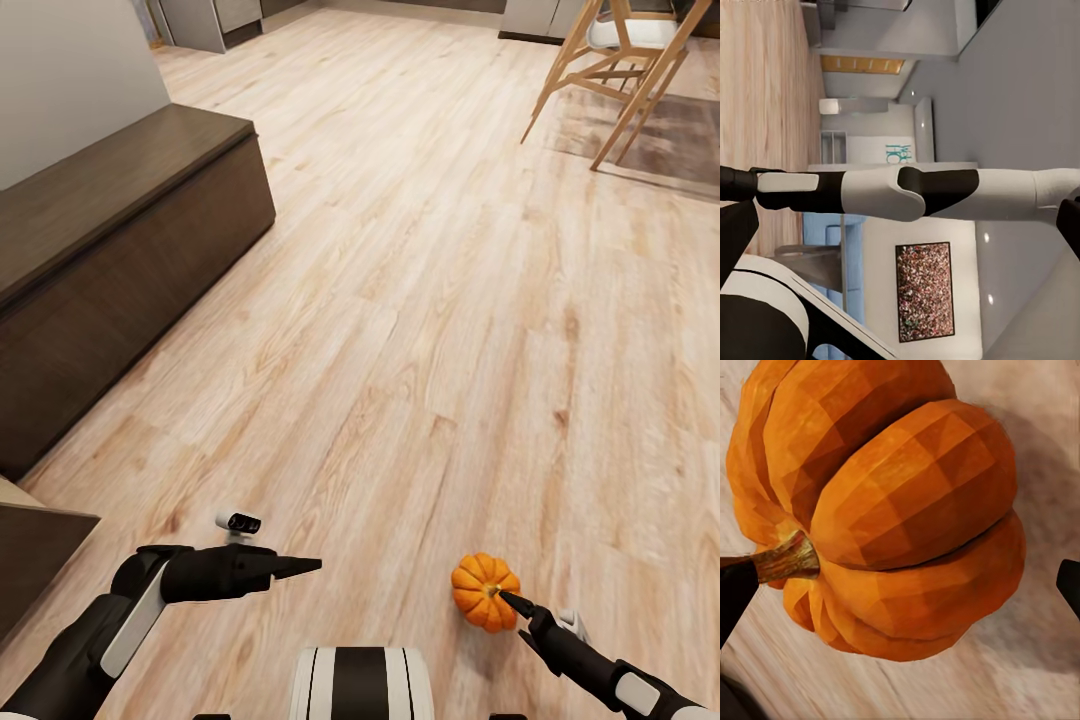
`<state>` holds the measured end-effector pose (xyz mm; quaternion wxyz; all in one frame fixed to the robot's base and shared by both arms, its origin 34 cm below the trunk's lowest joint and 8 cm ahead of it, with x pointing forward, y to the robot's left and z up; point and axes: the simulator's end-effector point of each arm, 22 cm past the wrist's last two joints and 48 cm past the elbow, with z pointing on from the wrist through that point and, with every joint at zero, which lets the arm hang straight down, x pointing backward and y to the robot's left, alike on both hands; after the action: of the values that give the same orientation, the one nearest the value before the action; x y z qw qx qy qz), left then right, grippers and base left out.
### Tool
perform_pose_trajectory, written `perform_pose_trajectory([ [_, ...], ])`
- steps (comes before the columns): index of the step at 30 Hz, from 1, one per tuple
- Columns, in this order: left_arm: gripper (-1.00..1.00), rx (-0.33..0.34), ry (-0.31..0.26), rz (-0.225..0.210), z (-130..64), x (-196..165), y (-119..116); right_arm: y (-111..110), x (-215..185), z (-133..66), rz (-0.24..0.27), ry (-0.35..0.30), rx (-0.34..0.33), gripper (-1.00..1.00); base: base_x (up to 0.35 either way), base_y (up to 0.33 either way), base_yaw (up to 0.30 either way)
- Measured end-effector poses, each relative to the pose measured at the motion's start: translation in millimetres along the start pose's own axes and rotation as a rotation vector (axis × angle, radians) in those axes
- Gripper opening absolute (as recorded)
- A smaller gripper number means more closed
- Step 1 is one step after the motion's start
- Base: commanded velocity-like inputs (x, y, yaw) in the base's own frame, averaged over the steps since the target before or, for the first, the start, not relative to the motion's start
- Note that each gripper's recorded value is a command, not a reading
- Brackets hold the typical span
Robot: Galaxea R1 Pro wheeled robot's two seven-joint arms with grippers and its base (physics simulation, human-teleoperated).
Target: Place each of the two pumpkins and all three candles from the living room inside a cabinet in the living room (use any cabinet), then make sure every cabinet is closed, and position the cauldron so it is next to a table in the living room.
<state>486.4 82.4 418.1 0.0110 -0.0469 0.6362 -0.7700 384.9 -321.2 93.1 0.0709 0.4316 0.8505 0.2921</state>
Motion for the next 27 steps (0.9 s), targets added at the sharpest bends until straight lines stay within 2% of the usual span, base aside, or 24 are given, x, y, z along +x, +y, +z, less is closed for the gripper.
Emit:
perform_pose_trajectory([
  [27, 1.00, 0.001, -0.001, 0.002, 0.0, -0.2, 0.0, -0.3, 0.4, 0.1, -0.002, 0.002, 0.001, 1.00, 0.037, 0.007, 0.000],
])
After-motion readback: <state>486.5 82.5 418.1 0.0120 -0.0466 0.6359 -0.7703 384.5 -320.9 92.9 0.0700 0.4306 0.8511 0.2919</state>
